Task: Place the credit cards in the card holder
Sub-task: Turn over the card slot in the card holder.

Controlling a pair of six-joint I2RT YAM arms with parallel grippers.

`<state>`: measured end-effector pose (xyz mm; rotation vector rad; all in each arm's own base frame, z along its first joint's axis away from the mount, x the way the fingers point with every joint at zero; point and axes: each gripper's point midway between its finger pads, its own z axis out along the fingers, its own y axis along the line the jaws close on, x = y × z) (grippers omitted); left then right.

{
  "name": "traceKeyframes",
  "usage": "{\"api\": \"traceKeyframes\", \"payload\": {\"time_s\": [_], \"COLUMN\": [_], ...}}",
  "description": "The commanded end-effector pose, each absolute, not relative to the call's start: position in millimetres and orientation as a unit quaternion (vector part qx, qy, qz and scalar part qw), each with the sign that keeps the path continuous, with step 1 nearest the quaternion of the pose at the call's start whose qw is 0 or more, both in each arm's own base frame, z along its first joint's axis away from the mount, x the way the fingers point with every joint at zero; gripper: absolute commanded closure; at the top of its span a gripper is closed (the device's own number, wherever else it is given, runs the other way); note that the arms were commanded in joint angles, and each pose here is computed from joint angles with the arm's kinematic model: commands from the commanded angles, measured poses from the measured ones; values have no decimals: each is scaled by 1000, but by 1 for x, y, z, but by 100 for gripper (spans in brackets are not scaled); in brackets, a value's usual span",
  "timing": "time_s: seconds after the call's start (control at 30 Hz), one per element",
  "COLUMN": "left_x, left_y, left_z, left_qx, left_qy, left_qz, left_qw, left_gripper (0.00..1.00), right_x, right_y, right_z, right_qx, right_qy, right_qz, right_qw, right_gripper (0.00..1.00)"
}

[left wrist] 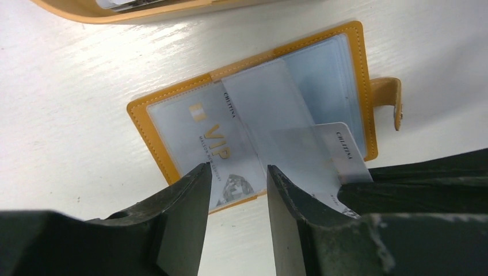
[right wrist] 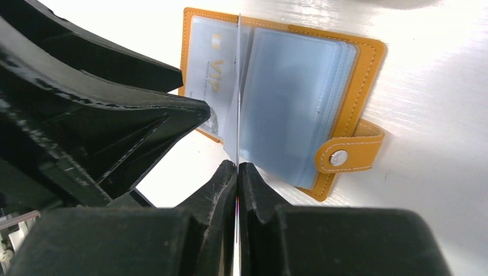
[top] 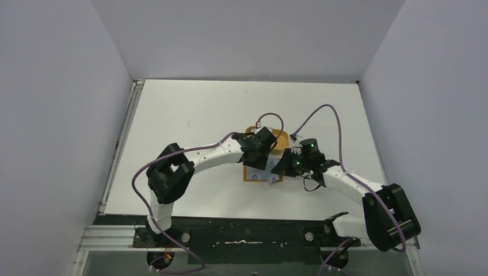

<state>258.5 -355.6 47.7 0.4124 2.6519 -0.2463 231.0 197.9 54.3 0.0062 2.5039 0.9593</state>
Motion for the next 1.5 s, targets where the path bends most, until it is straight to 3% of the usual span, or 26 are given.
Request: {"api": "traceKeyframes", "payload": {"time_s": [0.0, 0.47, 0.77, 1.07, 1.33, 1.47], "left_x": [261, 256, 266, 279, 293, 298], "left_y": [-354, -325, -321, -336, -340, -339], "left_z": [83, 97, 101, 117, 108, 95], "left_qx": [139, 80, 29, 11, 10, 18], "left_qy": [952, 952, 944, 927, 935, 944], "left_qz": [-119, -141, -203, -267, -247, -220], "left_qw": [246, 260, 257, 265, 256, 247], "left_gripper": [61, 52, 49, 40, 40, 45], "right_x": [244, 246, 248, 246, 244, 242], "right_y": [211, 235, 257, 266, 273, 276], "right_z": [73, 79, 77, 72, 74, 77], "right_qx": [-13, -37, -58, -73, -86, -90], "right_qy": [891, 888, 889, 896, 896, 895], "right_qz": [371, 378, 377, 358, 354, 354], "right_qw": [261, 259, 255, 254, 255, 256], "right_gripper": [100, 100, 100, 100, 100, 100]}}
